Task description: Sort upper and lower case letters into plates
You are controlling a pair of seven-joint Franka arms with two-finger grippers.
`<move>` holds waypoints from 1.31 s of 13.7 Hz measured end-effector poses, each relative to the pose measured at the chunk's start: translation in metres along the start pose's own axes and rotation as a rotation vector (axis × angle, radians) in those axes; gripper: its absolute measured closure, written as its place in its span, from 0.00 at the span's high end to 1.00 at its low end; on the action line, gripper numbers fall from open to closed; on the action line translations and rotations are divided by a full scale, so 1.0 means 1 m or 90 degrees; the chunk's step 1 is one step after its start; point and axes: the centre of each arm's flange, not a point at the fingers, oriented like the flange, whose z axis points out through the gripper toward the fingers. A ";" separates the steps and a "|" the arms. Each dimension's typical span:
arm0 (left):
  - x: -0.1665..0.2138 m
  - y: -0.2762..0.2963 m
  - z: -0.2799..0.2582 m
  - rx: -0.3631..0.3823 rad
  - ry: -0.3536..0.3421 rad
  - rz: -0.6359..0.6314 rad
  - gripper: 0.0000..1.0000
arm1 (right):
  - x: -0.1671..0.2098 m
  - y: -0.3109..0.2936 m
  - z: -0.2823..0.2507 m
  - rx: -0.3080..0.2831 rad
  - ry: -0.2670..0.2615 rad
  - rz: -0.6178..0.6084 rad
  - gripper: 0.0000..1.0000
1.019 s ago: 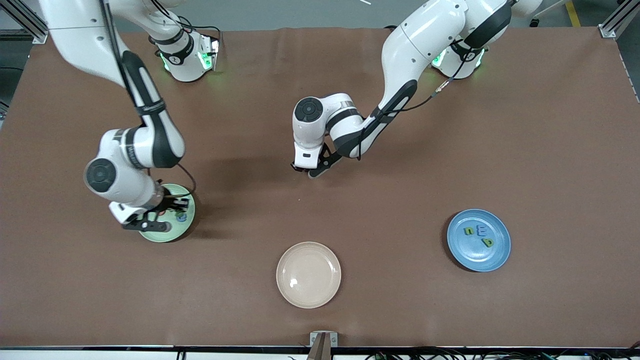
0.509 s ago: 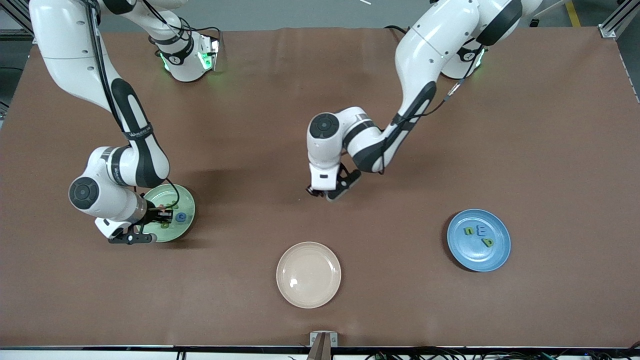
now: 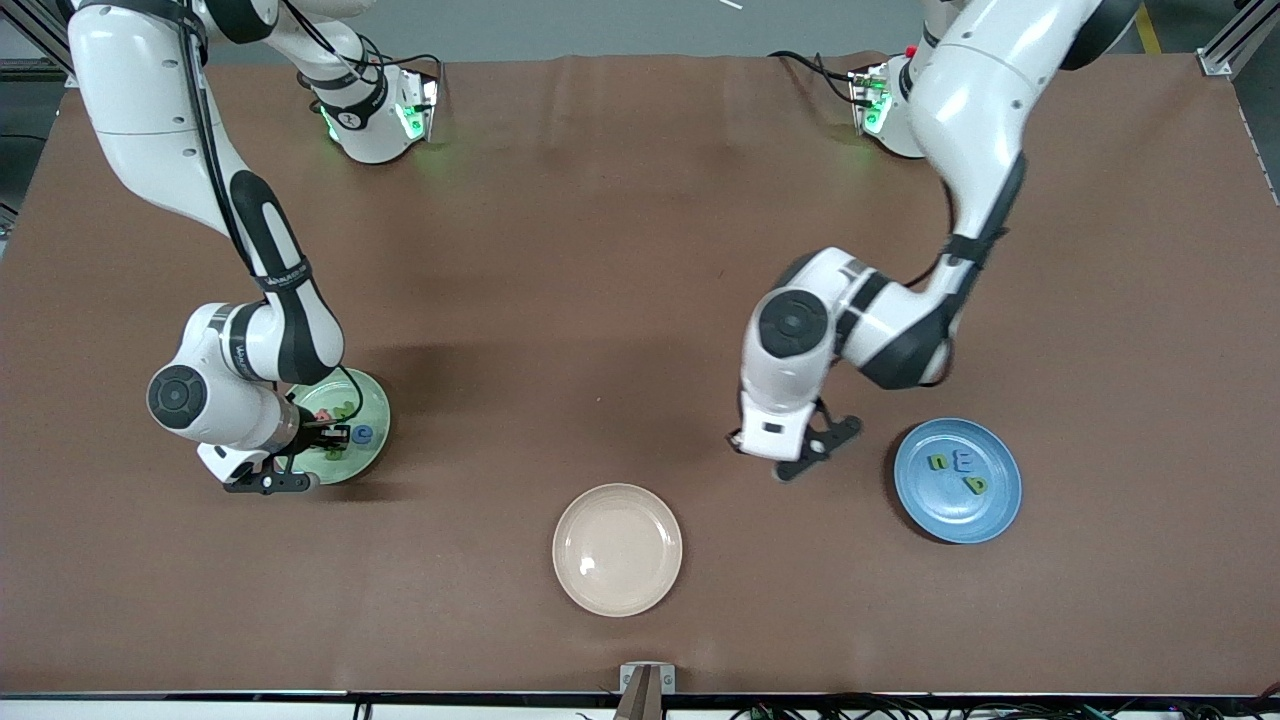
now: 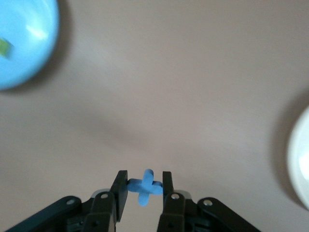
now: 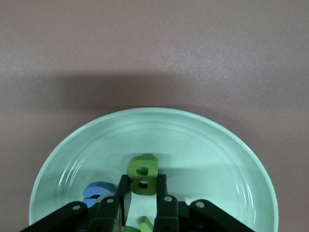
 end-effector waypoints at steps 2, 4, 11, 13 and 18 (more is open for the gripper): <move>0.043 -0.039 -0.002 0.028 -0.022 0.036 0.33 | 0.000 0.004 0.000 0.000 -0.001 0.004 0.30; 0.081 -0.078 0.008 0.051 -0.044 0.058 0.33 | 0.000 0.005 -0.001 0.000 -0.001 0.005 0.50; 0.152 -0.152 0.063 0.039 -0.070 0.120 0.33 | 0.002 -0.002 -0.107 0.023 -0.003 -0.003 1.00; 0.166 -0.168 0.082 0.029 -0.071 0.128 0.33 | -0.007 -0.002 -0.154 0.023 -0.012 -0.011 1.00; 0.184 -0.182 0.090 0.005 -0.053 0.134 0.77 | -0.023 0.018 -0.286 -0.002 -0.059 -0.014 1.00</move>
